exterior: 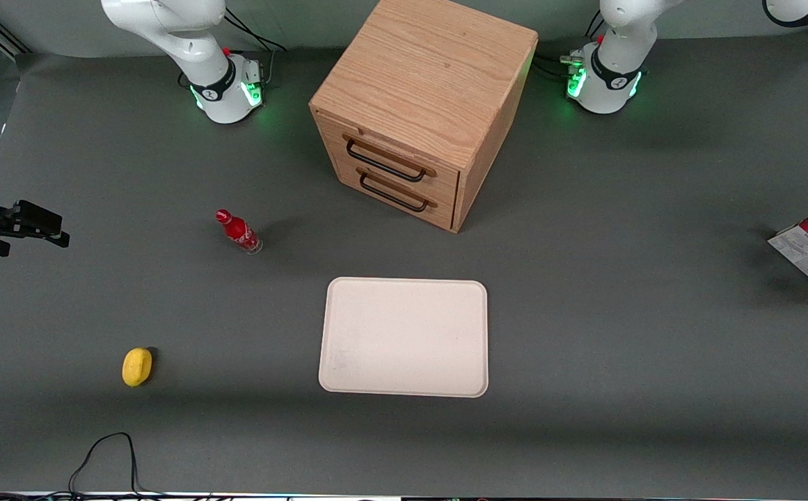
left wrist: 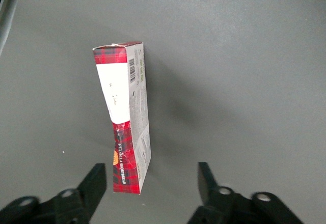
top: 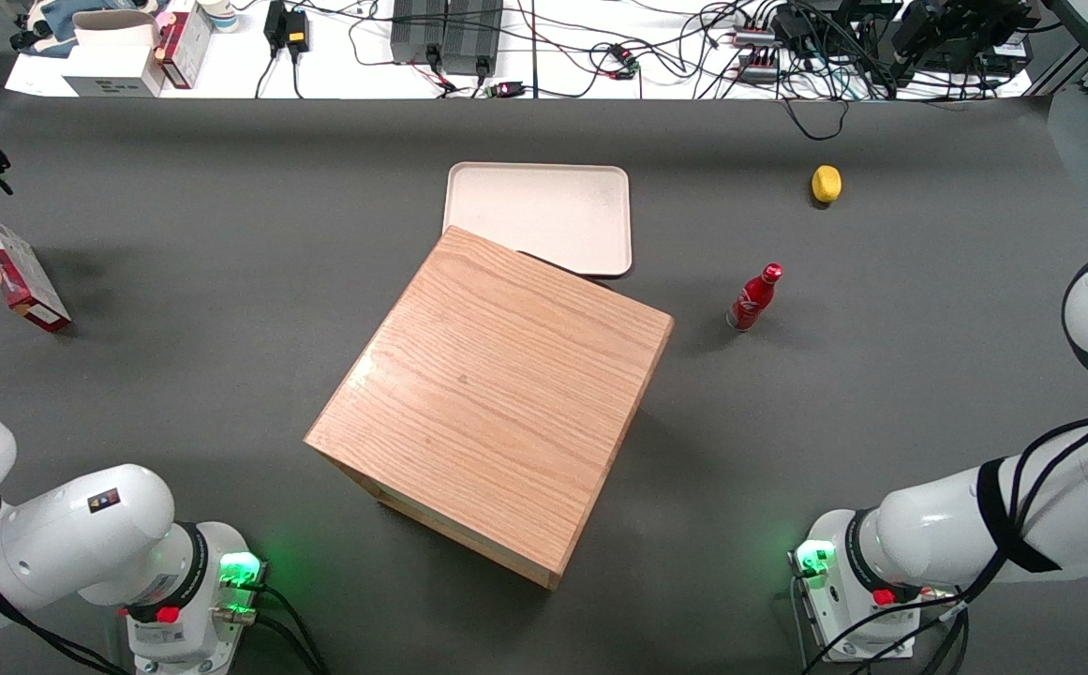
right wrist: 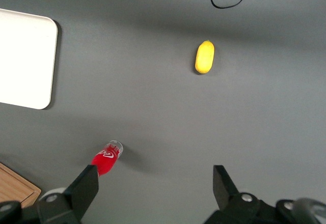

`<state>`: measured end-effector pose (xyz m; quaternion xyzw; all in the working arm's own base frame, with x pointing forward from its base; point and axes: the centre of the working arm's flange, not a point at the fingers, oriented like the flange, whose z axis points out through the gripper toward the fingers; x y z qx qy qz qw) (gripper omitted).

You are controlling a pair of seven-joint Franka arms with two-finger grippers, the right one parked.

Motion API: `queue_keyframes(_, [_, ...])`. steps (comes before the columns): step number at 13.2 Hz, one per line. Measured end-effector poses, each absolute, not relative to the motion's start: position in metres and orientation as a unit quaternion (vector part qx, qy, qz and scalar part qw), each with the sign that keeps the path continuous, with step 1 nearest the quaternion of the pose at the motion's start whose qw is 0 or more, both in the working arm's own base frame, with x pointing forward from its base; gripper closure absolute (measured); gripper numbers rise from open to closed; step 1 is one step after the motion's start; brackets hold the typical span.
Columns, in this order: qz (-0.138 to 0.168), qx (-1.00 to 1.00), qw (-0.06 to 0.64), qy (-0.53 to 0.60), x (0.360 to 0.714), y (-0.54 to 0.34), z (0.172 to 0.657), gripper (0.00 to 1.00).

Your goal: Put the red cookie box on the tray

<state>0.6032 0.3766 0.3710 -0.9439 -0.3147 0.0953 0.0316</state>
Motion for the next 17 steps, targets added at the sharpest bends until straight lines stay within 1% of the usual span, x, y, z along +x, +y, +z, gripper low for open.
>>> queue_keyframes(1, [0.096, -0.943, 0.032, -0.316, 0.601, 0.379, 0.37, 0.0])
queue_keyframes(3, [0.1, -0.943, 0.035, -0.317, 0.597, 0.386, 0.366, 0.0])
queue_keyframes(5, [0.101, -0.941, 0.038, -0.322, 0.59, 0.399, 0.352, 0.0])
queue_keyframes(10, [0.08, -0.942, 0.039, -0.324, 0.563, 0.43, 0.28, 0.0])
queue_keyframes(12, [0.076, -0.943, 0.039, -0.322, 0.56, 0.429, 0.263, 0.04])
queue_keyframes(13, [0.075, -0.943, 0.039, -0.321, 0.56, 0.428, 0.258, 0.04])
queue_keyframes(14, [0.074, -0.943, 0.039, -0.321, 0.56, 0.427, 0.257, 0.13])
queue_keyframes(16, [0.075, -0.943, 0.039, -0.321, 0.559, 0.427, 0.256, 0.4])
queue_keyframes(17, [0.075, -0.943, 0.038, -0.321, 0.559, 0.427, 0.255, 0.5])
